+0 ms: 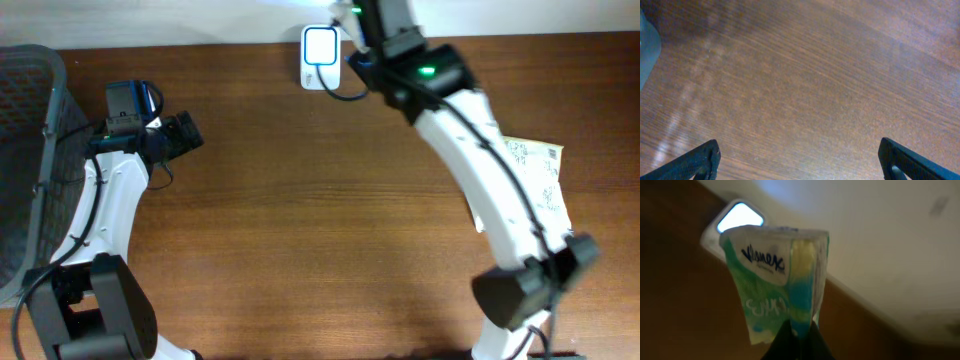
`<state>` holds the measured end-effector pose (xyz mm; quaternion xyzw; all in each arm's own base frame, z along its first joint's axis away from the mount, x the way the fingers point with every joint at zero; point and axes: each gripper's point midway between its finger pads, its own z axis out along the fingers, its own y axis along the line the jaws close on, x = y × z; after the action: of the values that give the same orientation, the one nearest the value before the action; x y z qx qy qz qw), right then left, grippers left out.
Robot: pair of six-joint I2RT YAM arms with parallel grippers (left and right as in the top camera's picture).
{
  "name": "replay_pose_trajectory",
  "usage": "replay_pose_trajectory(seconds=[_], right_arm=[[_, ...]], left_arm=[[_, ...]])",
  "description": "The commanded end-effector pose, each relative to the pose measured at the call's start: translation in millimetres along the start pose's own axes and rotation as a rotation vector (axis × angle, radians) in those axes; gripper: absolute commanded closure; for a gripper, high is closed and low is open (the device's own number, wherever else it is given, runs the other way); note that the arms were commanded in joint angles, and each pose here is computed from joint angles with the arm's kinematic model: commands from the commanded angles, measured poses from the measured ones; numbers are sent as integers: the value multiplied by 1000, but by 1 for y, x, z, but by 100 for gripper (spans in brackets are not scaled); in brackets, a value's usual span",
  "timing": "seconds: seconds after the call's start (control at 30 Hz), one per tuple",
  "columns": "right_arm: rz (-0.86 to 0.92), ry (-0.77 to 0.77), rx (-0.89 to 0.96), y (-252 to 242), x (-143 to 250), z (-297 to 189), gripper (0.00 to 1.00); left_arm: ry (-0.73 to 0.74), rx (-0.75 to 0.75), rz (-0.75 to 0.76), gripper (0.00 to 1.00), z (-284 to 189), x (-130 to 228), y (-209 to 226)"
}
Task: Scan the item barcode
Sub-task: 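Hold the tissue pack up in front of the white scanner, then move the tissue pack right and release it on the scanned items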
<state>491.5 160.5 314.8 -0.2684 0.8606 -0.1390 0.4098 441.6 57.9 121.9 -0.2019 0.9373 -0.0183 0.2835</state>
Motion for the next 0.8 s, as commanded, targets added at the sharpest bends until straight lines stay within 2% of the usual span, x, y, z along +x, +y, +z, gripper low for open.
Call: replay_pose_trajectory(seconds=[0.0, 0.13, 0.17, 0.3, 0.43, 0.47, 0.5, 0.53, 0.57, 0.6, 0.67, 0.77], right_arm=[[388, 43, -124, -21, 26, -39, 96], [573, 307, -51, -70, 114, -60, 96], [616, 422, -65, -76, 148, -59, 96], [719, 694, -68, -83, 234, -35, 96], [762, 816, -68, -76, 284, -11, 95], [766, 821, -66, -77, 292, -4, 91], [761, 814, -59, -80, 300, 3, 75], [770, 805, -43, -86, 303, 6, 69], [784, 779, -26, -94, 301, 8, 53], [789, 766, -18, -98, 299, 7, 44], [794, 729, -3, -110, 287, 2, 36], [772, 657, -32, -117, 251, -21, 32]], left_arm=[[-33, 3, 12, 1, -9, -10, -2], [-33, 3, 12, 1, -9, -10, -2], [-33, 3, 12, 1, -9, -10, -2], [-33, 3, 12, 1, -9, -10, -2], [-33, 3, 12, 1, -9, -10, -2], [-33, 3, 12, 1, -9, -10, -2], [-33, 3, 12, 1, -9, -10, -2], [-33, 3, 12, 1, -9, -10, -2], [-33, 3, 12, 1, -9, -10, -2], [-33, 3, 12, 1, -9, -10, -2], [-33, 3, 12, 1, -9, -10, -2], [-33, 3, 12, 1, -9, -10, -2]])
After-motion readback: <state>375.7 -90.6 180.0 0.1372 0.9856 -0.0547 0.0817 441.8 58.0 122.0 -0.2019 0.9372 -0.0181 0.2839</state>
